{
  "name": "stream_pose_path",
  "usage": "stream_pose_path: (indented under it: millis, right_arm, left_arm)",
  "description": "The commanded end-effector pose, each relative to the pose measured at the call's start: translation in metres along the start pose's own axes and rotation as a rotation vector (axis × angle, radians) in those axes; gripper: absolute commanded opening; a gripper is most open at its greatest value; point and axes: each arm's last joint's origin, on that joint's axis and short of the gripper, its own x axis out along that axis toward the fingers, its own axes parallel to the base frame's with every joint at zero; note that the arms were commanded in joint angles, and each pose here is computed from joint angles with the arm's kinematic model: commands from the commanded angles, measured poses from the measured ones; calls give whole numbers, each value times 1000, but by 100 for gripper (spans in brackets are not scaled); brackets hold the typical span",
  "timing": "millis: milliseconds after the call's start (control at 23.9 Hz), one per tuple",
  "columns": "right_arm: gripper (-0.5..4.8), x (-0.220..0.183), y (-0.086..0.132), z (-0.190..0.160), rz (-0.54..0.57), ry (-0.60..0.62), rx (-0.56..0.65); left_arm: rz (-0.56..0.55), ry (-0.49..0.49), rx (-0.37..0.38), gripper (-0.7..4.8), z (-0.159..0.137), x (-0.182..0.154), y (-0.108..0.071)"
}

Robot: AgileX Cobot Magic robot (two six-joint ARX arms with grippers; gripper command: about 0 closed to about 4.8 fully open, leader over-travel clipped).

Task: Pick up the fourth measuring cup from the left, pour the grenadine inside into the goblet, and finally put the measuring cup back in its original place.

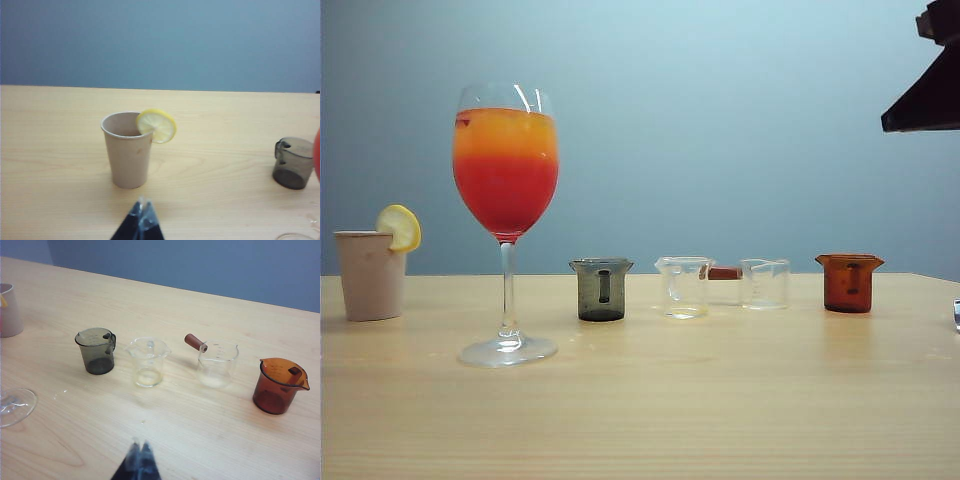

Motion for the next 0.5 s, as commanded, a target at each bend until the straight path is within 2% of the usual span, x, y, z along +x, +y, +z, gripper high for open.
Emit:
stream_pose_path:
  millis: [42, 502]
  right_arm:
    - [-1, 0, 0, 3, -1, -21, 1]
    - [-1, 0, 0, 3, -1, -20, 0]
  left_arm:
    - [15, -19, 22, -5, 3, 0, 0]
    - [13, -18, 22, 3, 3, 0, 0]
